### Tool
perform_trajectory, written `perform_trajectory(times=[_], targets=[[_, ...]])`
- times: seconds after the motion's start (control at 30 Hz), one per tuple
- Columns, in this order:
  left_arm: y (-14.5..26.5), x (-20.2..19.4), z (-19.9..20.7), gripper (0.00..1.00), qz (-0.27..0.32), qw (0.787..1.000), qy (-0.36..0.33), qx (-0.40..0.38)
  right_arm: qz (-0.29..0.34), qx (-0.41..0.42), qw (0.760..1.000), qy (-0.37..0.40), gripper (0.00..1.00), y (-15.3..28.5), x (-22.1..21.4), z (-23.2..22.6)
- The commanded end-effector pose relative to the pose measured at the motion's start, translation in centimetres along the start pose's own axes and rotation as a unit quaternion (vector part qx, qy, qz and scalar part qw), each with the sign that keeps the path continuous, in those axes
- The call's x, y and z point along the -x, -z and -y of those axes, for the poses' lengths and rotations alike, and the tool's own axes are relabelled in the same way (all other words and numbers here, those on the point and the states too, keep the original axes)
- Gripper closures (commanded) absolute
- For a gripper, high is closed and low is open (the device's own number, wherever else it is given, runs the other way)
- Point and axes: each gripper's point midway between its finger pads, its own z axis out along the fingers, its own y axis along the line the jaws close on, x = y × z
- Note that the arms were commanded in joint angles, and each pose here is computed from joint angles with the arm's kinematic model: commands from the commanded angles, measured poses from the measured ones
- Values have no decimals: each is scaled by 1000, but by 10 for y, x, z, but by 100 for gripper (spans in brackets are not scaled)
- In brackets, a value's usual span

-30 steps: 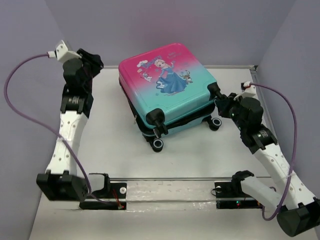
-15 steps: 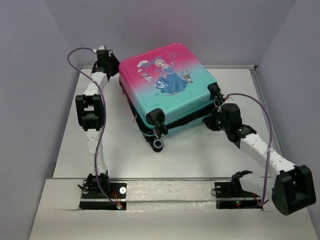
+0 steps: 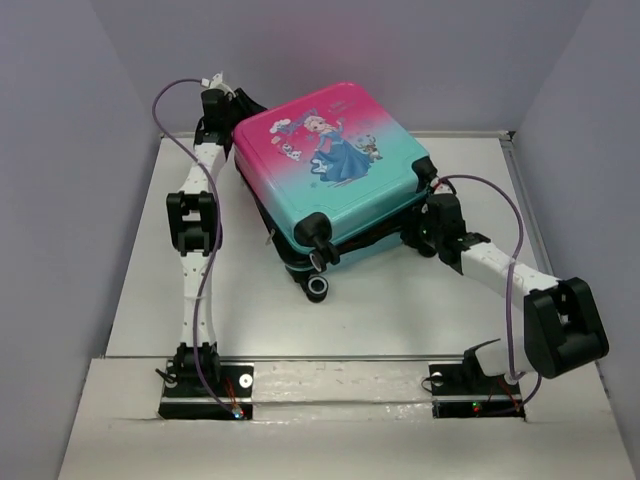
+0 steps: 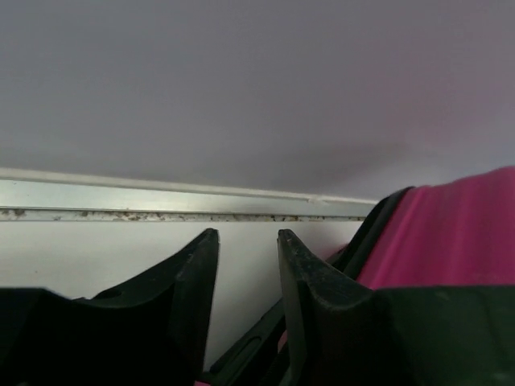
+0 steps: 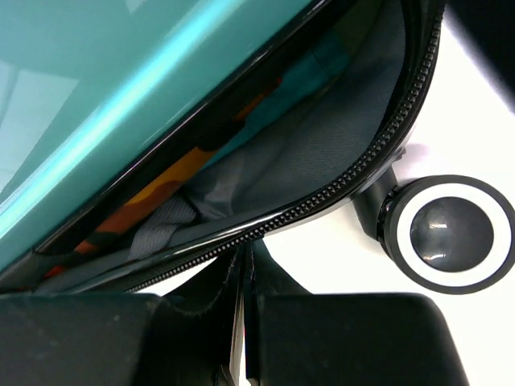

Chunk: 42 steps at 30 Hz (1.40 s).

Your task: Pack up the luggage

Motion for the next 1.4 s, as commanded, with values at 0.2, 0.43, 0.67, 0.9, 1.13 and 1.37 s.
perform_trajectory(times=[0.2, 0.43, 0.67, 0.9, 1.13, 1.37], targets=[[15, -67, 50, 64, -88, 986, -46, -131, 59, 41, 997, 15, 93, -33, 54, -33], [114, -64, 51, 74, 15, 998, -12, -55, 77, 89, 992, 41, 93, -52, 96, -69], [247, -102, 19, 77, 75, 990, 45, 107, 19, 163, 984, 66, 93, -85, 109, -110], [318, -153, 30, 74, 84, 986, 52, 133, -6, 241, 969, 44, 85, -120, 165, -172], [364, -134, 38, 64, 141, 979, 34, 142, 98, 180, 975, 83, 6, -78, 253, -183], [392, -109, 50, 39, 181, 972, 29, 146, 195, 89, 968, 129, 1, 17, 300, -158]])
